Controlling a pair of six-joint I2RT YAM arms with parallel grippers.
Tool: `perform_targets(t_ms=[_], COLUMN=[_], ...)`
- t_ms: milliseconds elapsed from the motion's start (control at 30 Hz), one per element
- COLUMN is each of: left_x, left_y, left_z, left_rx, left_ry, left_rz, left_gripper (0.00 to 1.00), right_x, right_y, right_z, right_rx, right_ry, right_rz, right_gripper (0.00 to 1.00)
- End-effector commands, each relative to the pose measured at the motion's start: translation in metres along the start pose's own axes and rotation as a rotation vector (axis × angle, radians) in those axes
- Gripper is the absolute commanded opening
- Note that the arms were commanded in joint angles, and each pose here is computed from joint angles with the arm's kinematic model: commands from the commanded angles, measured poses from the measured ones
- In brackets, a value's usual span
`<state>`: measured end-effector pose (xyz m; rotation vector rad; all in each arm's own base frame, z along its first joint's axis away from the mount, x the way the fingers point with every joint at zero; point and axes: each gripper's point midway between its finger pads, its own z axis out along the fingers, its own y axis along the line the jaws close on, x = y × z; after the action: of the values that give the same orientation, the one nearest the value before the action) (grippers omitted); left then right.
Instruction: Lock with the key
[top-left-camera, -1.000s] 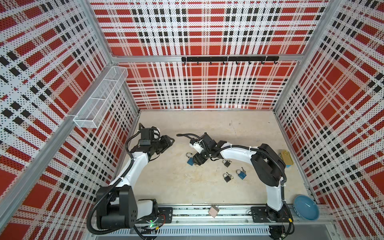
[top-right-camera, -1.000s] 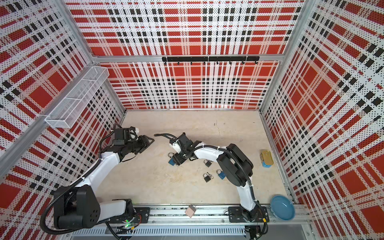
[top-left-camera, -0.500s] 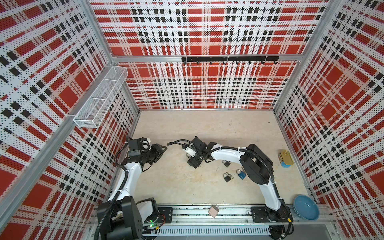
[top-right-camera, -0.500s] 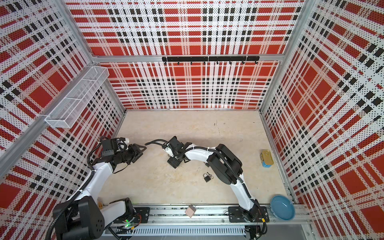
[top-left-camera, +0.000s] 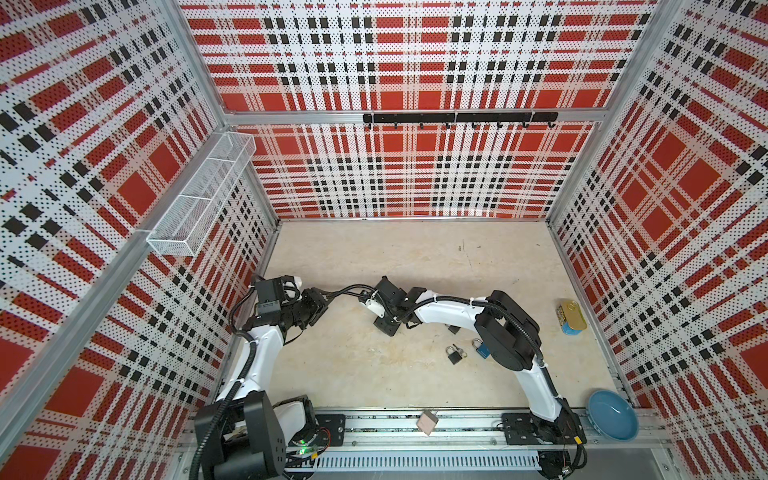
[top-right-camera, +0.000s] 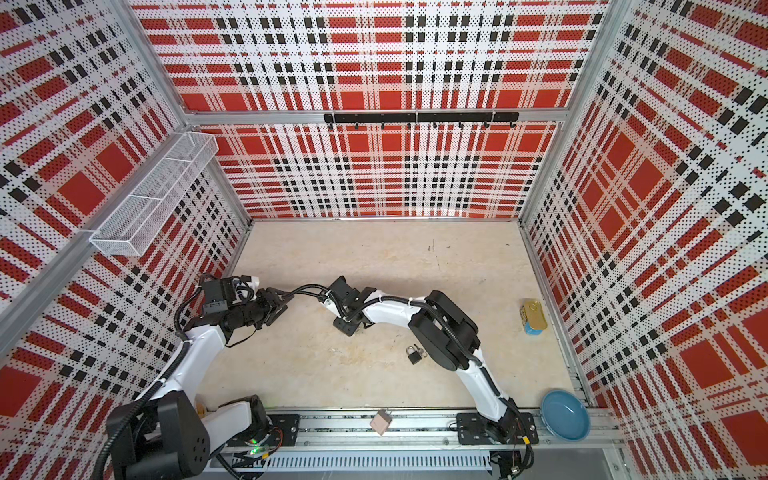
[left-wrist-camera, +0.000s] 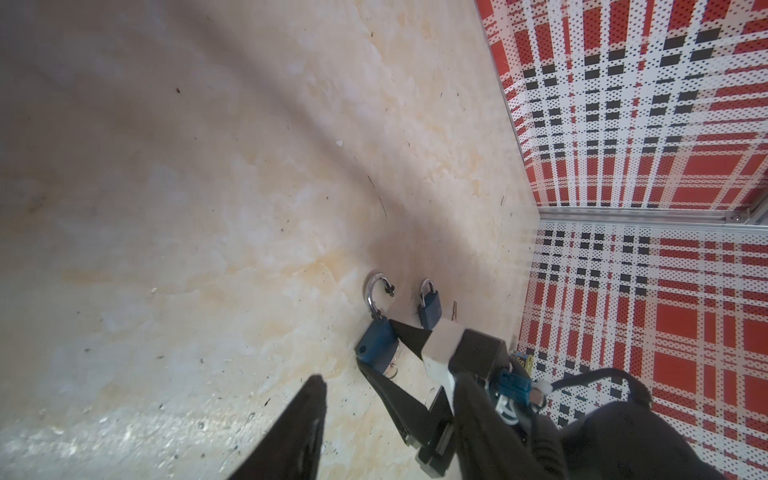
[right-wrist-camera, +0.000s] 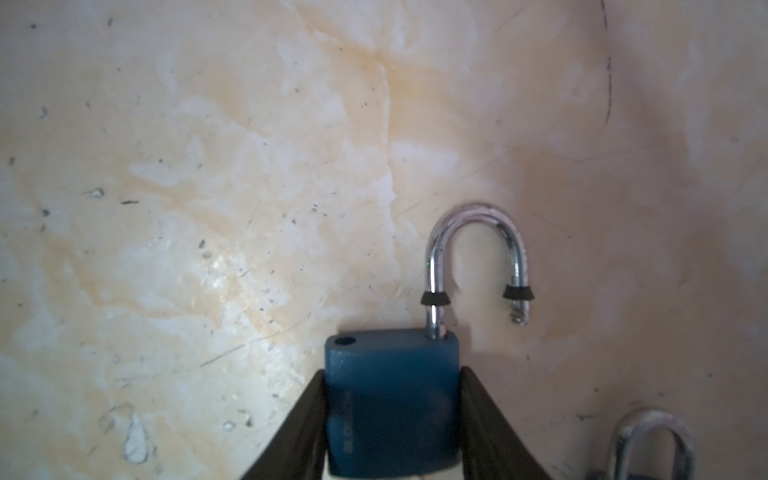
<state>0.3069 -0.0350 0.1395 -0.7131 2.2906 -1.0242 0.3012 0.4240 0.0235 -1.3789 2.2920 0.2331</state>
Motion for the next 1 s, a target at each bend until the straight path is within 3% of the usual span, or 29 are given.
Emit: perform_targets(t_ms=[0,167,433,600,733,967], left_x=[-0.002,-0.002,0.012,0.012,0.037,0.056], left_y=[0.000,-0.005,-0.055,-0.101,-0.145,-0.193], left_z=[-0.002,-0.004,0.017,0.037,0.054,0.048], left_rx=[0.013,0.004,-0.027,0.112,0.246,0.549], left_ry=[-0.013,-0.021,0.004,-0.003,0.081,0.142], left_rz=[0.010,0.041,0.262,0.317,0.425,0.387], left_gripper=[0.53,0.51,0.50,0.45,0.45,0.46], right_x=[0.013,-0.001,-0.025,-0.025,-0.022,-0.013], right_y=[-0.002,0.000,0.015,0.027,0.030,0.022], right_z=[0.012,-0.012,-0.106,-0.166,-0.205,-0.230], right_rx=[0.015,0.000,-0.101,-0.179,-0.197,-0.176], right_ry=[0.051,-0.013,-0.149,-0.217,-0.265,-0.288], right_rz=[-0.022,-0.015,-0.012,-0.005,0.015,0.057], right_gripper=[0.32,0.23,0.17,0.15,0.14,0.12])
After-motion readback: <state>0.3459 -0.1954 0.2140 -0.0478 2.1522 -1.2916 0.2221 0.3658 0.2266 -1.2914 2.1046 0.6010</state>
